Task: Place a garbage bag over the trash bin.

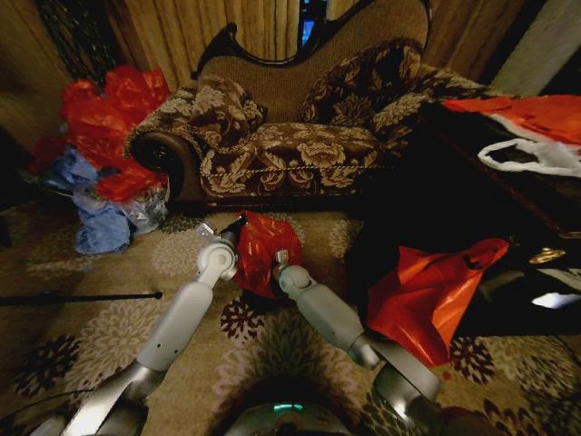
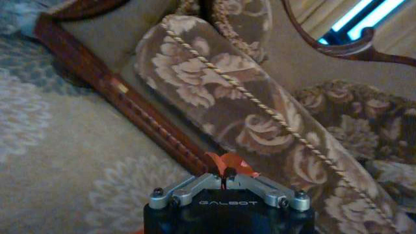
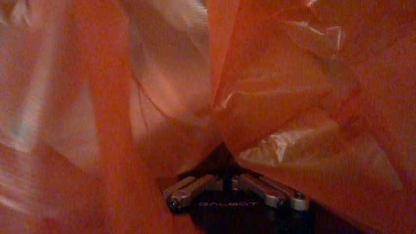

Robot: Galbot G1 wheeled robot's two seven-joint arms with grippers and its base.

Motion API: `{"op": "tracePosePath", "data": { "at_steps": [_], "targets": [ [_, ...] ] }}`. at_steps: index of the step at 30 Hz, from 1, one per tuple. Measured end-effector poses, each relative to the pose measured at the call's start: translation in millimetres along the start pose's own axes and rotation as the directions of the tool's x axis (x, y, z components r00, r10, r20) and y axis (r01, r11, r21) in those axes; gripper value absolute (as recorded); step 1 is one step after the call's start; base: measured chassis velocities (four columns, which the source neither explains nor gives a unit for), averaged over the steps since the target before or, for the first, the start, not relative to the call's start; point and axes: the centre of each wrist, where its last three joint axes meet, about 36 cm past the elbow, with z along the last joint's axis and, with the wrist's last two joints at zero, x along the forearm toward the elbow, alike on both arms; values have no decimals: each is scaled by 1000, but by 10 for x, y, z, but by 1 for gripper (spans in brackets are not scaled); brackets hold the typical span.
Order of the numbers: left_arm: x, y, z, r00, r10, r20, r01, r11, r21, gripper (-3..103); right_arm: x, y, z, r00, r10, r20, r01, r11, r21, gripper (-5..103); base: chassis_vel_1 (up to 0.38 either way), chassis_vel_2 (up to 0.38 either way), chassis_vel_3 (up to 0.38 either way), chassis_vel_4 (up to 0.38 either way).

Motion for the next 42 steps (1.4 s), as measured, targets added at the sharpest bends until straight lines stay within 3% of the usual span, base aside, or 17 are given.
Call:
{"op": "tracePosePath", "data": {
  "at_steps": [5, 15, 27, 29, 31, 33, 36, 38, 41, 42],
  "targets": [
    [126, 32, 8, 999, -42, 13, 42, 999, 1, 0, -142, 27, -42, 998, 14, -60, -17, 999, -48, 0, 0, 0, 0, 0],
    [416, 200, 53, 993, -118, 2, 118, 993, 4, 0, -258, -129, 127, 981, 72, -178, -82, 996, -47, 0, 0, 0, 0, 0],
    [578, 283, 59, 986, -165, -20, 165, 986, -7, 0, -314, -310, 205, 964, 109, -242, -123, 991, -46, 0, 0, 0, 0, 0],
    [591, 275, 59, 987, -162, -20, 162, 987, -7, 0, -294, -252, 160, 967, 101, -232, -113, 993, -39, 0, 0, 0, 0, 0],
    [600, 259, 63, 988, -155, -18, 155, 988, -9, 0, -227, -3, 86, 974, 57, -219, -64, 998, -24, 5, 0, 0, 0, 0],
    [598, 249, 67, 988, -151, -18, 151, 988, -11, 0, -199, 97, 71, 976, 42, -213, -47, 999, -18, 5, 0, 0, 0, 0],
    [581, 196, 85, 991, -134, -22, 134, 991, -19, 0, -97, 336, -26, 984, 16, -175, -18, 1000, -9, 23, 0, 0, 0, 0],
    [575, 186, 90, 991, -131, -23, 131, 991, -20, 0, -75, 372, -56, 986, 16, -167, -18, 1000, -10, 23, 0, 0, 0, 0],
    [564, 134, 97, 993, -119, -26, 118, 993, -24, 0, 57, 582, -262, 993, 5, -119, -4, 1000, 10, 38, 0, 0, 0, 0],
    [564, 134, 97, 993, -119, -26, 118, 993, -24, 0, 57, 582, -262, 993, 5, -119, -4, 1000, 10, 38, 0, 0, 0, 0]
  ]
}}
